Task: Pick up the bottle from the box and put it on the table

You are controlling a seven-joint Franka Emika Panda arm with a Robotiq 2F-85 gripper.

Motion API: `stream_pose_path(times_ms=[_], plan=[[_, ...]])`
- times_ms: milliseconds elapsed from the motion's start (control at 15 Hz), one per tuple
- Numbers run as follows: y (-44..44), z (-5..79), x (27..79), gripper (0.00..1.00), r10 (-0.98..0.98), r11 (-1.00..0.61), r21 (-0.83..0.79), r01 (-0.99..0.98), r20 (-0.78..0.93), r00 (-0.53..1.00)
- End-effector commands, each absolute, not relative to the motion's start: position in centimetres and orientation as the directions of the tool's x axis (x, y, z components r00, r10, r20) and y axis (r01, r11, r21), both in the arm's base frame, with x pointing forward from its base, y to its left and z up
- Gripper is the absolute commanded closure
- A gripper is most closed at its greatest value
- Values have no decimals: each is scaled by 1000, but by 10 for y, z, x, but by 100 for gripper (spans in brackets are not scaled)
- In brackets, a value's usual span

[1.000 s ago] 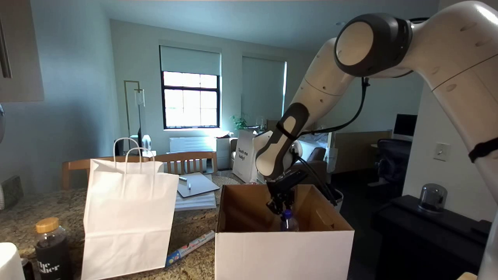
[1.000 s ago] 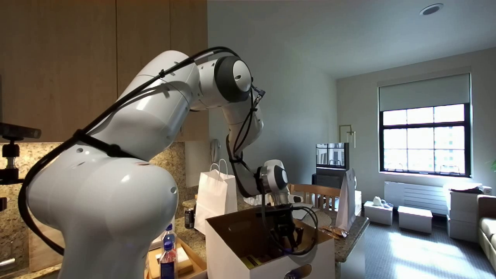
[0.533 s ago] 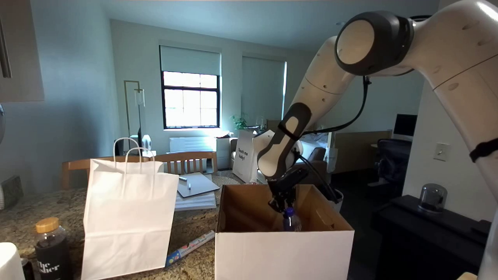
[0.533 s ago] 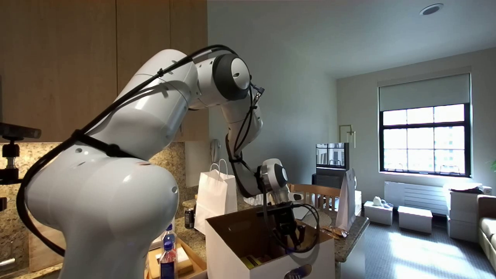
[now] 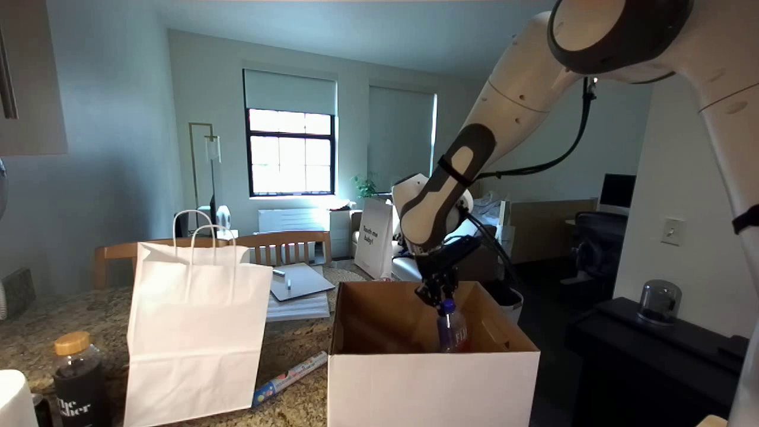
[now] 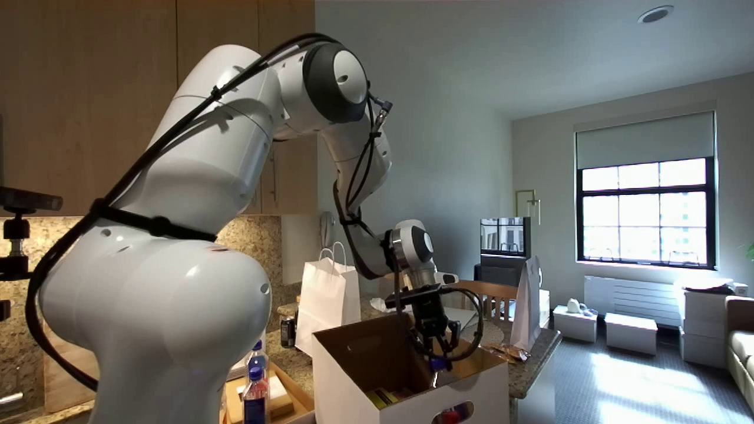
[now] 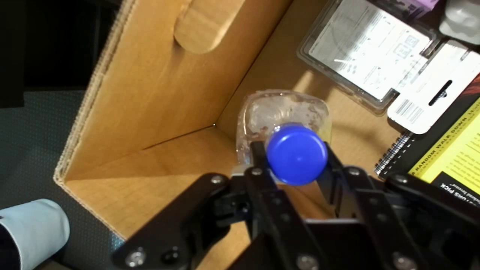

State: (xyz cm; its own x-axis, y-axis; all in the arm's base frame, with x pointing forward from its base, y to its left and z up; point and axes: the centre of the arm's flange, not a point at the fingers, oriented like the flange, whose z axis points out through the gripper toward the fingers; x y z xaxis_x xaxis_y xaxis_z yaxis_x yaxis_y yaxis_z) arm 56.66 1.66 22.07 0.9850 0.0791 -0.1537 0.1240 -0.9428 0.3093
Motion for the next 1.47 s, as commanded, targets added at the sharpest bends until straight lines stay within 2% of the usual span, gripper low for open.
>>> stream_pose_path(times_ms=[0, 267, 733, 1067, 1400], plan=[[12, 267, 541, 85, 108, -950, 273, 151, -167, 980], [17, 325, 533, 85, 94, -958, 258, 127, -137, 986], [42, 429, 531, 85, -54, -983, 177, -45, -48, 997], [76, 487, 520, 85, -48, -994, 101, -43, -52, 998], [141, 502, 503, 85, 3, -989, 146, 5, -17, 1000]])
